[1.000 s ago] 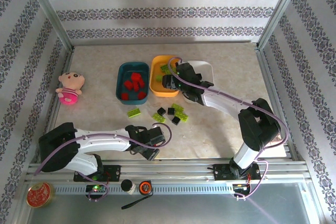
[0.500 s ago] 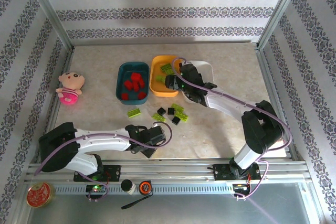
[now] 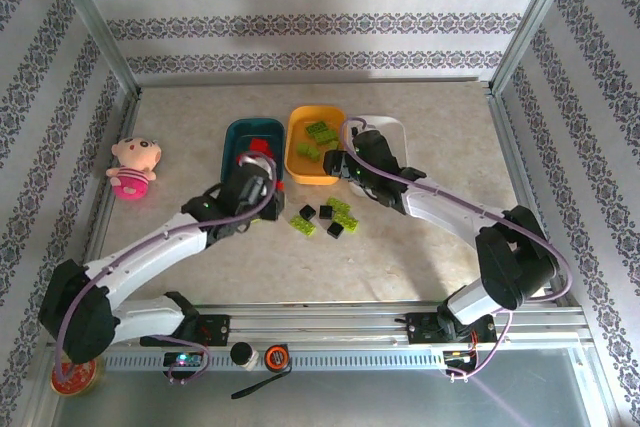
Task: Sort the legos into containers by color
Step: Place the lego in the container.
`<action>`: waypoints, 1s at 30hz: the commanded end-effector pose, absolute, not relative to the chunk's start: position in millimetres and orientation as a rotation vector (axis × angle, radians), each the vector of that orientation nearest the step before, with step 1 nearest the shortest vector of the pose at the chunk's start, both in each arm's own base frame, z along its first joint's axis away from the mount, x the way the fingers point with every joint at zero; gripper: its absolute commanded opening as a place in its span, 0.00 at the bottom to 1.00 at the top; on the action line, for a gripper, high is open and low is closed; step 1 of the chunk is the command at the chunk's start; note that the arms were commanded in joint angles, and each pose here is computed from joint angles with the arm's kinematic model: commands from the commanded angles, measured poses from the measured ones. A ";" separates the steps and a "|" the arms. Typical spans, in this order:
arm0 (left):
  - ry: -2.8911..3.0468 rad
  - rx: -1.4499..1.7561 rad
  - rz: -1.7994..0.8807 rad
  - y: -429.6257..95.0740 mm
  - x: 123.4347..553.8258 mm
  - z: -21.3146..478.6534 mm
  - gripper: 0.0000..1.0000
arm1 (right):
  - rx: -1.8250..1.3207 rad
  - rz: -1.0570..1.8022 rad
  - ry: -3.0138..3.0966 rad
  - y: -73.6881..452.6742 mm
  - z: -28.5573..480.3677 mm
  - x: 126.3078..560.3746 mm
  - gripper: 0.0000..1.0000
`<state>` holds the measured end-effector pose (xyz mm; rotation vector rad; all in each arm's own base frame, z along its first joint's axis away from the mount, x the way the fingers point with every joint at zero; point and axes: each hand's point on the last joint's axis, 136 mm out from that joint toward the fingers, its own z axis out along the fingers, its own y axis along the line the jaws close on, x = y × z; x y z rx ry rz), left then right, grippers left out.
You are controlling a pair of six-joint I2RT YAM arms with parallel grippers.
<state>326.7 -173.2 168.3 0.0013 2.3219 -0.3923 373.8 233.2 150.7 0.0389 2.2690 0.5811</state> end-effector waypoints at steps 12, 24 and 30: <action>2.311 -0.364 -0.223 -106.6 438.3 140.7 0.17 | 0.037 0.601 2.269 221.4 151.3 354.2 0.75; 2.273 -0.350 -0.319 -117.8 445.5 163.8 0.68 | -0.095 0.646 2.350 240.4 138.5 336.4 0.76; 2.193 -0.296 -0.480 -135.9 423.1 203.3 0.84 | -0.222 0.673 2.380 257.2 137.6 322.5 0.76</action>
